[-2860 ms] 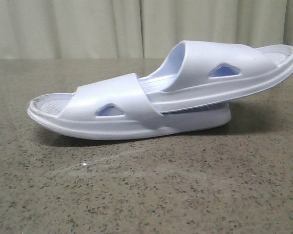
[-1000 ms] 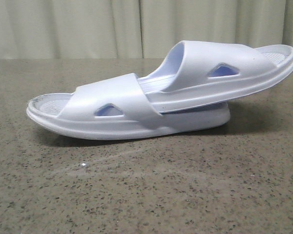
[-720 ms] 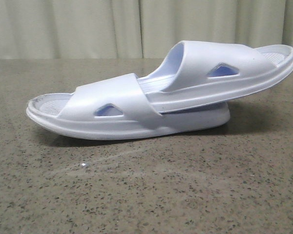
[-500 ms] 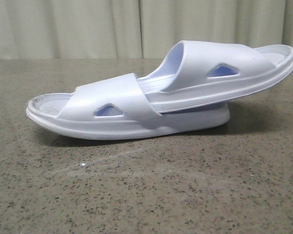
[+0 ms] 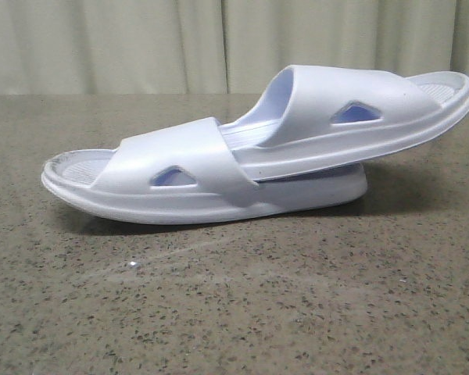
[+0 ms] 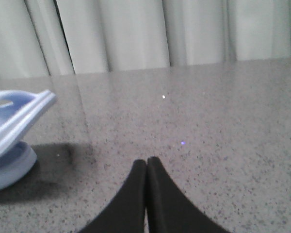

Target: Insert blue slippers together front up

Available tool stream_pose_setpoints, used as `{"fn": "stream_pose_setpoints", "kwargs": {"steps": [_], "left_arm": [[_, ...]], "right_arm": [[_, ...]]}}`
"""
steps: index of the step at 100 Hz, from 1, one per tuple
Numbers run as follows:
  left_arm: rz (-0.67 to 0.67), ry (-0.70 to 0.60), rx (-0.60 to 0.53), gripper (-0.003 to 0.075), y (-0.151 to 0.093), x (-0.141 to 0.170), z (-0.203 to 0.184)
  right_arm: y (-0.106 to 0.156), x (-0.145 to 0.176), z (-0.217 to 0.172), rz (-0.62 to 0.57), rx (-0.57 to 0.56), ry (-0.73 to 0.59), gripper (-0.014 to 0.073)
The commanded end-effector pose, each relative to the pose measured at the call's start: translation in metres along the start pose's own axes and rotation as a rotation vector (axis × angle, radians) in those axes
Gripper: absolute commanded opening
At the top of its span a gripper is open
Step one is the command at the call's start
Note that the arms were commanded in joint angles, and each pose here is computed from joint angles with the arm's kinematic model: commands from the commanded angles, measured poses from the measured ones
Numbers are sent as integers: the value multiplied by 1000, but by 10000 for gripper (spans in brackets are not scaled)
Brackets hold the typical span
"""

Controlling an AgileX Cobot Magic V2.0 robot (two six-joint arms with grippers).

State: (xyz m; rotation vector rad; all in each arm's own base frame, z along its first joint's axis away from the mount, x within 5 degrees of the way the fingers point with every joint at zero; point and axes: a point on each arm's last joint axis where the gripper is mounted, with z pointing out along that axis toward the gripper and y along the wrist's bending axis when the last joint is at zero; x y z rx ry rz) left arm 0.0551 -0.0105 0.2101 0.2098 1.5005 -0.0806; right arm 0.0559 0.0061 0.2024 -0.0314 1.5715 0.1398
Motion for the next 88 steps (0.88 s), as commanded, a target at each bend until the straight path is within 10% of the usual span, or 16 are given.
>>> {"fn": "stream_pose_setpoints", "kwargs": {"steps": [1,88], "left_arm": [[-18,-102,-12,16,1,-6,-2],[-18,-102,-12,16,1,-6,-2]], "right_arm": [[1,-6,-2,-3,-10,-129,-107],[1,-5,-1,-18,-9,-122,-107]]}}
